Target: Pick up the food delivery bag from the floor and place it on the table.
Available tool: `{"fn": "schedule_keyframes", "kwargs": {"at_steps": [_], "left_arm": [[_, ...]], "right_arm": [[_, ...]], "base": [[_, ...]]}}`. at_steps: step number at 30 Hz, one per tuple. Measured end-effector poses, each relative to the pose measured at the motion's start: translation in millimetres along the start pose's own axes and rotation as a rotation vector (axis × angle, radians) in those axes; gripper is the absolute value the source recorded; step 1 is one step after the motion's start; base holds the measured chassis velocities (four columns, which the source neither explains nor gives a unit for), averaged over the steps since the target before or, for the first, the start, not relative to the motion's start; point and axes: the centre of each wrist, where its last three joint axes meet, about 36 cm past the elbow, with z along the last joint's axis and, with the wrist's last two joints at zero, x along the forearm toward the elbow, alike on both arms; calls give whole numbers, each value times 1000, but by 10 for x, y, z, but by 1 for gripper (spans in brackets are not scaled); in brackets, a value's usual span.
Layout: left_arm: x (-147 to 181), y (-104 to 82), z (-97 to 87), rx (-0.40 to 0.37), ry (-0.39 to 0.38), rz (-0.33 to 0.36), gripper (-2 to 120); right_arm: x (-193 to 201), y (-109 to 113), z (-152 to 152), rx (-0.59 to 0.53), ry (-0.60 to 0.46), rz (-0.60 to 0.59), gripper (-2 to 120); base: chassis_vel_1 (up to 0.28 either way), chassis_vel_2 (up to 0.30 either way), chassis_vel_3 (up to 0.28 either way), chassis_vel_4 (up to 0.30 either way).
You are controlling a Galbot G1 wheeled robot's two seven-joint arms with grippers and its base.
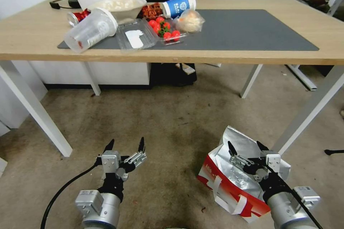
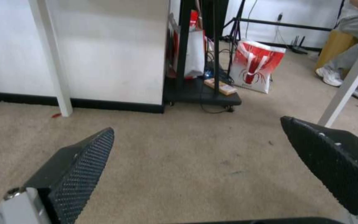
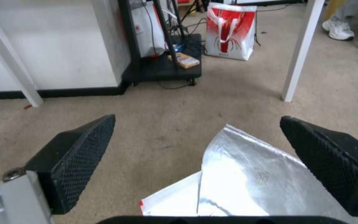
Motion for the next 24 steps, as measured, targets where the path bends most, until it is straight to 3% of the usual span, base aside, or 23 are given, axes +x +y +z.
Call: {"fn": "schedule_keyframes", "kwargs": {"at_steps": [24], "left_arm": [[-2, 19, 15, -6, -5, 4, 100]], "right_arm": [[-9, 3, 3, -4, 0, 5, 100]], "base": [[0, 0, 0, 0]]}}
